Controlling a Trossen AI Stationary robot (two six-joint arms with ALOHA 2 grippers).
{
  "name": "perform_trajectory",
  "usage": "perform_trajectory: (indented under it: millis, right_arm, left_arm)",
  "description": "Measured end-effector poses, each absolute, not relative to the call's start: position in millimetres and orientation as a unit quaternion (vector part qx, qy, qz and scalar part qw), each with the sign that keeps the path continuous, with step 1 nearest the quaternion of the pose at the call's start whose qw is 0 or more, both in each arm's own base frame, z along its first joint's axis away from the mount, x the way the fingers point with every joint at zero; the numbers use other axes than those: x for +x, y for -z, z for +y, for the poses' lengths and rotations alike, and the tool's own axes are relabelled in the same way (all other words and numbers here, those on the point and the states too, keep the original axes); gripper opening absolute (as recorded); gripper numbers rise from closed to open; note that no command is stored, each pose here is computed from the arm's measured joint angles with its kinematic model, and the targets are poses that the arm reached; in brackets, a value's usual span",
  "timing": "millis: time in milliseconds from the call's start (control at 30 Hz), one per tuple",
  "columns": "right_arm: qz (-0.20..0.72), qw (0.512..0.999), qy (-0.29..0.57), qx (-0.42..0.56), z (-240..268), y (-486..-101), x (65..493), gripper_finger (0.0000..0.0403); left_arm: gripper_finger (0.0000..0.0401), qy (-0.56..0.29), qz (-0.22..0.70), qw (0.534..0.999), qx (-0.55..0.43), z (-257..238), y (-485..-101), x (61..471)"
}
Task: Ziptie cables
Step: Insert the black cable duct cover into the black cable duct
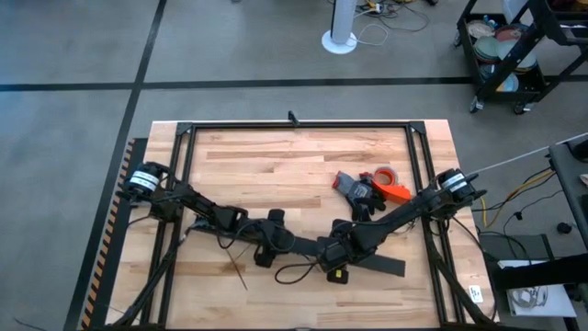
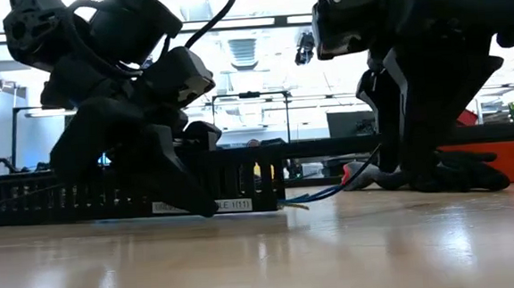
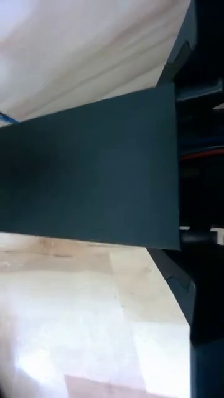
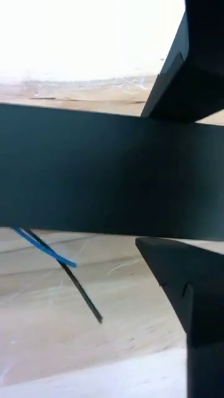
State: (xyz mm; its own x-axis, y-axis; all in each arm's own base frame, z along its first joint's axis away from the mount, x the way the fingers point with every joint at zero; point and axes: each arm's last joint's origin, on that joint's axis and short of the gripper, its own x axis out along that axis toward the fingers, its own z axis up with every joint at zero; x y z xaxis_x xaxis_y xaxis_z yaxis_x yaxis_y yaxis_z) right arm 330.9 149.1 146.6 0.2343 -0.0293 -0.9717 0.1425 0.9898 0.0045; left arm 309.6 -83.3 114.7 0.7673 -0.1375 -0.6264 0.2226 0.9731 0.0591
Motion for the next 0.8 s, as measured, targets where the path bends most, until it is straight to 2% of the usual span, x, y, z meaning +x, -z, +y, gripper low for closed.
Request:
perform_trajectory:
  millis: [133,267,567,800]
  right_arm:
    - [0.615,0.785,0.055,0.047,149.7,-148.7,332.0,0.0289]
    - [0.609,0.790,0.053,0.048,150.9,-153.2,334.9,0.0303]
    - [0.599,0.799,0.039,0.040,154.7,-175.4,342.9,0.0289]
    - [0.574,0.817,0.041,0.032,157.5,-197.6,346.3,0.0293]
  left_arm:
    - [0.0287,0.091,0.325,0.939,0.065,-82.5,-116.0,310.2]
    - [0.0299,0.092,0.326,0.939,0.065,-82.3,-118.6,309.2]
    - [0.0296,0.095,0.345,0.931,0.067,-78.5,-146.4,294.1]
    - [0.0307,0.085,0.425,0.899,0.062,-71.5,-160.2,268.4]
